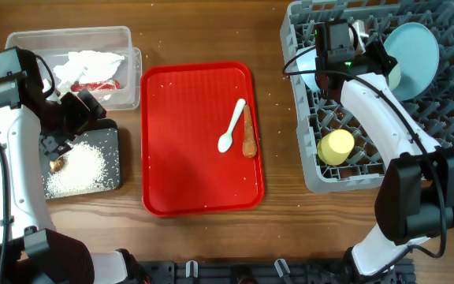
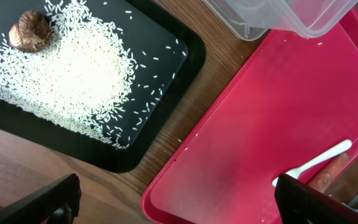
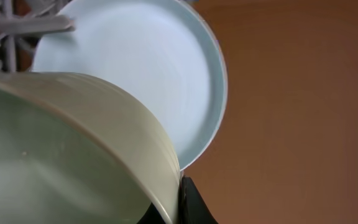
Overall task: Sort waste into correct bins and load items into the dishwasher rack
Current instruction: 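Carry the green bowl into the rack and set it down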
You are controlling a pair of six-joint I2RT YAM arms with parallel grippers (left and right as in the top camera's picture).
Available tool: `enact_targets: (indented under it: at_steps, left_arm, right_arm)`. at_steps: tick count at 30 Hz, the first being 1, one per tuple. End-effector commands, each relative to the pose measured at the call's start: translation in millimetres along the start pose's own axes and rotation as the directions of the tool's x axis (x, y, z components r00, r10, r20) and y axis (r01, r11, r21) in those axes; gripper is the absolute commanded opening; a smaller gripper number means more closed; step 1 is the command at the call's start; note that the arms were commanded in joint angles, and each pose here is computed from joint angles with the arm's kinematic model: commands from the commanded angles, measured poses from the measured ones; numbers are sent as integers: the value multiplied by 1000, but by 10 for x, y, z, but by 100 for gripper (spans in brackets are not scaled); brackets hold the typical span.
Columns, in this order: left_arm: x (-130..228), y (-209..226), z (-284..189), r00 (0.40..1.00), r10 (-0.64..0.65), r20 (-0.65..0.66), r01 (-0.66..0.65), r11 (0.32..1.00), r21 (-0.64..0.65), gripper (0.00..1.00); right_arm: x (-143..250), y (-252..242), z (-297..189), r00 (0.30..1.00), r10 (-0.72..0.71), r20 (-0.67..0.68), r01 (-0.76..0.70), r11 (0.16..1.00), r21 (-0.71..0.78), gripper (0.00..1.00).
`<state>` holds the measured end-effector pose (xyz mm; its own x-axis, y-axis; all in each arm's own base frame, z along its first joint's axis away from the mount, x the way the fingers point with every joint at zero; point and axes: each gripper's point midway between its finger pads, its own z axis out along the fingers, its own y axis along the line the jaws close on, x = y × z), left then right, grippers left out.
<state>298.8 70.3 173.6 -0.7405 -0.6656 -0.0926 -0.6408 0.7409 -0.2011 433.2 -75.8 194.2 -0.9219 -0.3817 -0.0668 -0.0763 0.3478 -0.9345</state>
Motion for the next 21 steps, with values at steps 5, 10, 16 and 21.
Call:
enact_targets:
  at_steps: [5,10,16,21]
  left_arm:
    - [-20,-28,-50,1000,-2,12,2,1000,18,100]
    - [-20,-28,-50,1000,-2,12,2,1000,18,100]
    - [-19,-27,-49,1000,-2,12,2,1000,18,100]
    - [-20,-28,-50,1000,-2,12,2,1000,18,100]
  right_arm:
    - [-13,235,-7,997,-81,19,82,993,-82,4]
    - [-47,280,-52,995,-90,37,93,991,-97,4]
    - [-85,320,-100,994,-93,56,99,989,-109,4]
    - [-165,377,-239,990,-107,93,117,987,-107,4]
